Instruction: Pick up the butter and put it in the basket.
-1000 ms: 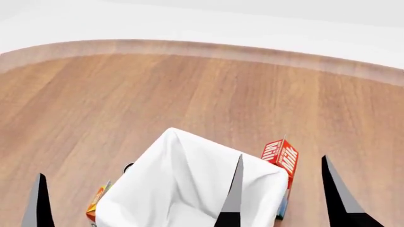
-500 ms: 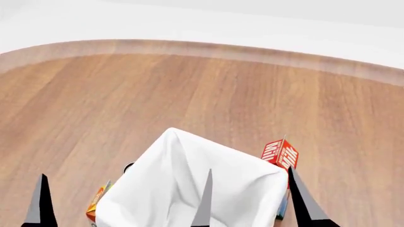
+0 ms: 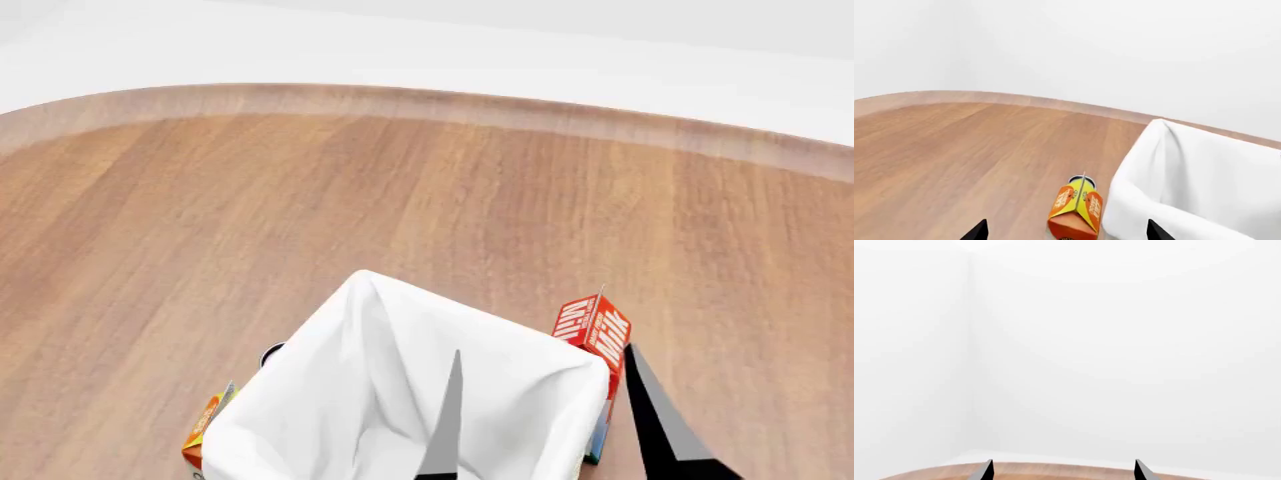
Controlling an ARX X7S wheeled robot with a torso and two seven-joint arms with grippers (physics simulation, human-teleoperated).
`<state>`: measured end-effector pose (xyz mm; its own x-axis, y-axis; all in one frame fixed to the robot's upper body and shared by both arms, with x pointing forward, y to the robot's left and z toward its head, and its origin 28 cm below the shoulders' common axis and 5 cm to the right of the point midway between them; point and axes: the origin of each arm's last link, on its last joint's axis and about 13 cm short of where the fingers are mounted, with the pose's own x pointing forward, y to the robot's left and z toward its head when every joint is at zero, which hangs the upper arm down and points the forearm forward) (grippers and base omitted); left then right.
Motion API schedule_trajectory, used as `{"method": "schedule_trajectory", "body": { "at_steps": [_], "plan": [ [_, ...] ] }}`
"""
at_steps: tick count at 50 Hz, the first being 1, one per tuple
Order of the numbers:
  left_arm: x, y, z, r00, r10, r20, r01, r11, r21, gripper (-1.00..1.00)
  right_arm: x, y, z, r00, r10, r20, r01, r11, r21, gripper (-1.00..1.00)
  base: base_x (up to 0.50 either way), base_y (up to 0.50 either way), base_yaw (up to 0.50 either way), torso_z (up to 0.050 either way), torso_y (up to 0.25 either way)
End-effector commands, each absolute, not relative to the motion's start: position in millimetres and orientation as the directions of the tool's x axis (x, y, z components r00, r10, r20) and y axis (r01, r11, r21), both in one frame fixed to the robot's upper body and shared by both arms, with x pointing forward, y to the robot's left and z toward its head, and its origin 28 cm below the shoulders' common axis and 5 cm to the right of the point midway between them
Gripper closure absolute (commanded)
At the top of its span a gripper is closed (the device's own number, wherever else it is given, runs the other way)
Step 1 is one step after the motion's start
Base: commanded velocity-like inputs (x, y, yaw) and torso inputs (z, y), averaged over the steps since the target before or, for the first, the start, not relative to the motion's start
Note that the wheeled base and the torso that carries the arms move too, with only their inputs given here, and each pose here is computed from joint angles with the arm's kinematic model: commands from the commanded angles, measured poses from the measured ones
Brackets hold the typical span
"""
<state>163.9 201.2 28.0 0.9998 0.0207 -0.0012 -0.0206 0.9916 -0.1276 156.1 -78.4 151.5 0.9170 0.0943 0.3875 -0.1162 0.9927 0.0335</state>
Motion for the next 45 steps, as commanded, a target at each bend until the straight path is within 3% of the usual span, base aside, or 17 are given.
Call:
{"method": "schedule_trajectory", "body": {
  "at_steps": [1,21,45],
  "plan": [
    [147,201,0,0.998,0.043,-0.055,-0.049,0.991,-0.126,-1.0,162,-84,152,0.906,0.069,0.418,-0.086,0.996,0.023,-1.0,0.0,0.0,0.0,0.0,0.0],
    [100,194,9,0.999,0.019,-0.037,-0.024,0.988,-0.155,-1.0,160,-85,156,0.899,0.07,0.431,-0.088,0.996,0.022,-1.0,0.0,0.0,0.0,0.0,0.0],
    [95,172,-2,0.997,-0.013,-0.073,0.001,0.985,-0.171,-1.0,159,-84,158,0.898,0.078,0.433,-0.099,0.995,0.025,-1.0,0.0,0.0,0.0,0.0,0.0]
  ]
}}
